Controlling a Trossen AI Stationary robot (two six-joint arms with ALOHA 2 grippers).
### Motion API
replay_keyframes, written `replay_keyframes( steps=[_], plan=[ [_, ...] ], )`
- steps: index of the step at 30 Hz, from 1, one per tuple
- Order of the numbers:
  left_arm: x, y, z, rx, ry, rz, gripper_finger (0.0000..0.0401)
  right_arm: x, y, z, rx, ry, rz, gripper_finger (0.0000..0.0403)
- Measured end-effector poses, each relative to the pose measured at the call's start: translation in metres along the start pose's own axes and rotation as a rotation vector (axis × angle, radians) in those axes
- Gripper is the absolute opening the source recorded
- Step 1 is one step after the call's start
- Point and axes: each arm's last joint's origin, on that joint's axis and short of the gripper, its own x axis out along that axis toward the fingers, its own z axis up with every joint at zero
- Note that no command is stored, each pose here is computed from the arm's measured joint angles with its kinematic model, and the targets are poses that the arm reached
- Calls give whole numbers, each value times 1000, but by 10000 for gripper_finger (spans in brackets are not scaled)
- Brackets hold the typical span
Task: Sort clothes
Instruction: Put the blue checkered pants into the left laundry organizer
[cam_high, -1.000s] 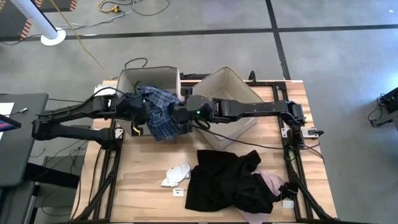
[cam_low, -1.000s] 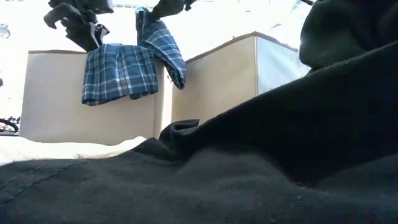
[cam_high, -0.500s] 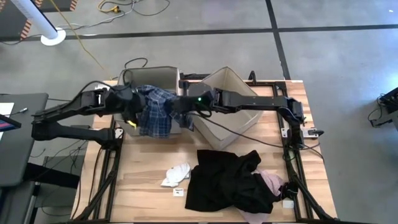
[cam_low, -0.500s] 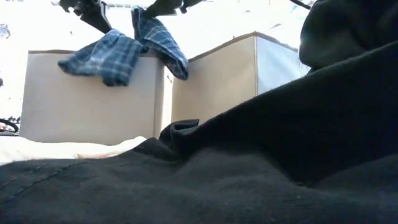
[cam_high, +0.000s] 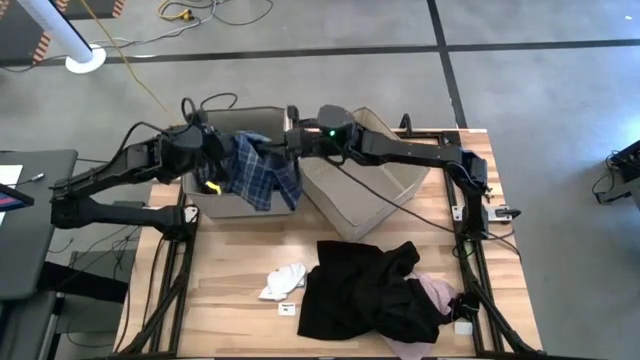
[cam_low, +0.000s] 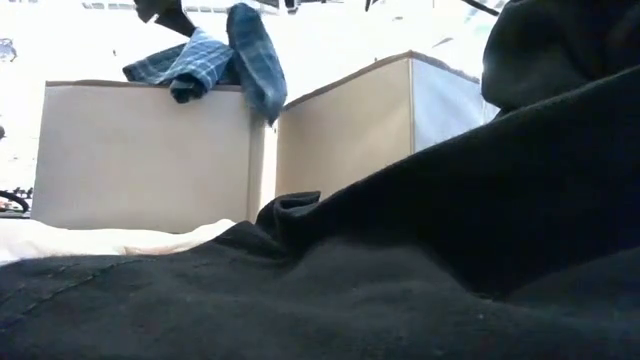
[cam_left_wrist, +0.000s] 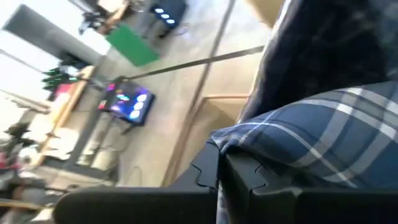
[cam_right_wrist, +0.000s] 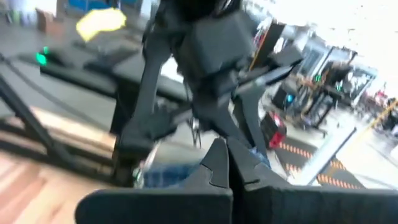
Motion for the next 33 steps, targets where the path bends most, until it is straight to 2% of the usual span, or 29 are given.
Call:
replay_keyframes(
  steps=[4, 8, 14, 18, 25, 28, 33],
  plan=[
    [3, 6, -2, -15, 21, 50, 1, -3, -13, 0, 24, -43, -7, 0],
    [11, 9, -12, 6, 114, 65, 0, -6, -19, -10, 63, 21, 1, 2],
    [34, -1, -40, 50, 325, 20, 0, -11, -18, -19, 103, 143, 38, 39],
    [55, -14, -62, 47, 417, -54, 0, -12, -11, -25, 132, 222, 73, 63],
    [93, -44, -108, 80, 655, -162, 3, -14, 2, -35, 152, 364, 128, 77],
    [96, -47, -111, 77, 668, -168, 31, -15, 10, -38, 156, 420, 162, 77],
    [83, -31, -92, 5, 557, -97, 128, -18, 19, -42, 139, 496, 207, 78]
  ],
)
